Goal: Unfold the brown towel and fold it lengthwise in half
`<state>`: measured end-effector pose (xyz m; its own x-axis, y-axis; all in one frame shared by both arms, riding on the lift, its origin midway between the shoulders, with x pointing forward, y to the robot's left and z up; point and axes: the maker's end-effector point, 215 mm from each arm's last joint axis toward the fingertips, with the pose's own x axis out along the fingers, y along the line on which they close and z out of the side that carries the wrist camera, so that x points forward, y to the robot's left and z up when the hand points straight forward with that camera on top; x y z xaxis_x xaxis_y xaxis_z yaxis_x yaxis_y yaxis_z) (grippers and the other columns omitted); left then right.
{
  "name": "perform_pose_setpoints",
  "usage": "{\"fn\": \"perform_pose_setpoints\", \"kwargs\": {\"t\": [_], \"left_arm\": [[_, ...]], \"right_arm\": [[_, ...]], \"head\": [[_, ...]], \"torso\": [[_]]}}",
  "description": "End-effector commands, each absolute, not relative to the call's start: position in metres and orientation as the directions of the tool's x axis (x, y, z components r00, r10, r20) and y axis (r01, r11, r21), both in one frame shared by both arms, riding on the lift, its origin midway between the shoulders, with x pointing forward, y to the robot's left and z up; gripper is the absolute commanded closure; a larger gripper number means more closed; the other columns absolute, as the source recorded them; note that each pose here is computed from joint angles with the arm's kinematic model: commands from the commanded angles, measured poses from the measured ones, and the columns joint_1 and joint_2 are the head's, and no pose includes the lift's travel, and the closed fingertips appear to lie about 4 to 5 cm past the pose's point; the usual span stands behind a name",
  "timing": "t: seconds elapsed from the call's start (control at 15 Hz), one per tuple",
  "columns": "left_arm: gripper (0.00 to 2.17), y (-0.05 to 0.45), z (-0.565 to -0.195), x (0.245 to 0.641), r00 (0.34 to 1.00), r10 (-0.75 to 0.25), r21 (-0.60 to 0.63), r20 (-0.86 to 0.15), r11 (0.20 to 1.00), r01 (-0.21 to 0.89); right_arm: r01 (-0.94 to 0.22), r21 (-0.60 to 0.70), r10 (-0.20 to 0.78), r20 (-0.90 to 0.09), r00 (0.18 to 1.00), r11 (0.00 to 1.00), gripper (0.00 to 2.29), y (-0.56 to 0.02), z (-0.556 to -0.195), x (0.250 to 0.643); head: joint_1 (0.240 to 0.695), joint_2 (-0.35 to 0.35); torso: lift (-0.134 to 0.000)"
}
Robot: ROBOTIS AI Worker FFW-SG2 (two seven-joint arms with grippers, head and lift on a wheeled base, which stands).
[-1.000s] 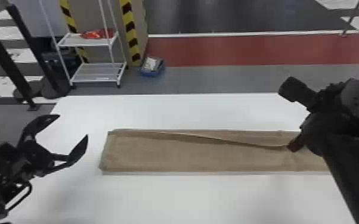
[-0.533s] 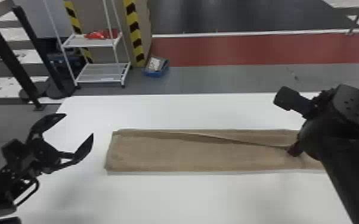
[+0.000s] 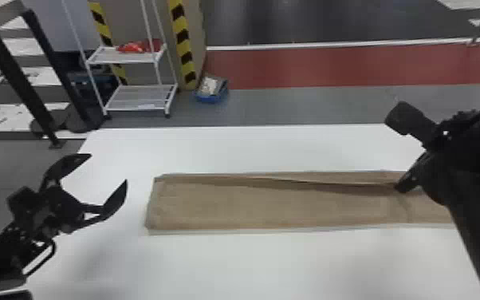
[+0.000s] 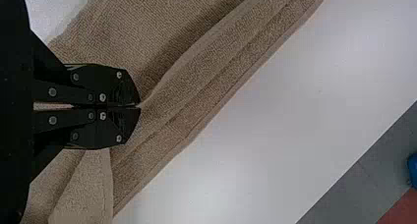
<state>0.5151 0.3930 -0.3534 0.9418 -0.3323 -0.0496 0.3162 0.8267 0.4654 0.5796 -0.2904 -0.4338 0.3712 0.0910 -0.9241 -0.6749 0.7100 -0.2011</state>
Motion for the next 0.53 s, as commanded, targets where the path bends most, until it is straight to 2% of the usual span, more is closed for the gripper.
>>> {"fn": "perform_pose_setpoints", "kwargs": {"t": [0.0, 0.2, 0.4, 0.47], "left_arm": [[0.01, 0.395, -0.355, 0.515, 0.942, -0.332, 0.466, -0.054, 0.826, 0.317], [0.01, 0.395, -0.356, 0.515, 0.941, -0.332, 0.466, -0.057, 0.825, 0.32], [0.01, 0.388, -0.357, 0.52, 0.936, -0.348, 0.466, -0.059, 0.819, 0.334], [0.01, 0.387, -0.358, 0.519, 0.935, -0.35, 0.465, -0.059, 0.819, 0.336]], "right_arm": [[-0.658, -0.226, 0.077, -0.914, 0.398, 0.718, 1.33, -0.294, -0.428, 0.587], [-0.576, -0.296, 0.033, -0.87, 0.492, 0.762, 1.33, -0.312, -0.406, 0.615], [-0.559, -0.305, 0.009, -0.873, 0.488, 0.771, 1.3, -0.316, -0.415, 0.617], [-0.554, -0.308, -0.001, -0.875, 0.484, 0.773, 1.05, -0.314, -0.418, 0.617]], "head": [[0.695, 0.103], [0.695, 0.094], [0.695, 0.076], [0.695, 0.073]], "torso": [[-0.119], [-0.119], [-0.119], [-0.119]]}}
